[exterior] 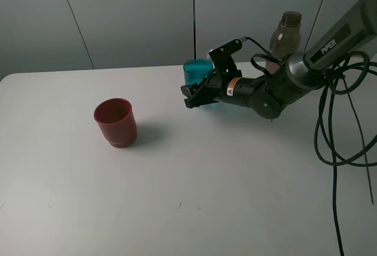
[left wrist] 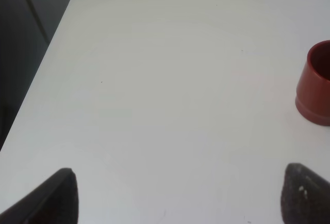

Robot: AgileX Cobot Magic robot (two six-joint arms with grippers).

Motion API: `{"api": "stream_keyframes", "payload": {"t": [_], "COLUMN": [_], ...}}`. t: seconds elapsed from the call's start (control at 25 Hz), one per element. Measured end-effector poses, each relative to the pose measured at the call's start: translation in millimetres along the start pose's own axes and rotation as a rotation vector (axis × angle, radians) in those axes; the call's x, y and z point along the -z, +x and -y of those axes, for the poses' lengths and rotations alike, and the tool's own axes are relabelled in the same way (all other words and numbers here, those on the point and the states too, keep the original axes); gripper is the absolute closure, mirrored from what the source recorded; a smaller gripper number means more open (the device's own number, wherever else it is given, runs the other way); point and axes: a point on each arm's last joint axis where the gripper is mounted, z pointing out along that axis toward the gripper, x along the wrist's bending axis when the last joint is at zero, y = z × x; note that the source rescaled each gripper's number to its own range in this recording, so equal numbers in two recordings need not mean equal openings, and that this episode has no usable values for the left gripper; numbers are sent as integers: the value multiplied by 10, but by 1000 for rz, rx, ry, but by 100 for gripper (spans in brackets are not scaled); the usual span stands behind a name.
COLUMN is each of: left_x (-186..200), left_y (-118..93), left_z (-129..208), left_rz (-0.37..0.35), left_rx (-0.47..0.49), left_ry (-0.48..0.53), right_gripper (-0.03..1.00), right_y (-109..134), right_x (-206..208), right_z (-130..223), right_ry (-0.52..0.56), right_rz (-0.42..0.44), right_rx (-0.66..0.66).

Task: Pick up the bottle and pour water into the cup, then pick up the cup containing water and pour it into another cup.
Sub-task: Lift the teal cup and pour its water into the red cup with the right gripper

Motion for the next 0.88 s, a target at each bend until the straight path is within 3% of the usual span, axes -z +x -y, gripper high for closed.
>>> {"api": "stream_keyframes", "payload": {"t": [0.72,0.88], "left_x": [0,0], "left_y": [0,0], "left_z": [0,0], "left_rz": [0,0], "left_rx": [-2,-2], "left_ry": [0,0], "right_gripper": [89,89], "right_y": [379,467], "right_x": [-101,-171], "right_z": [-580,-708], "right_ry": [-126,-106], "right_rz": [-113,-125], "right_rx": [162,218]}}
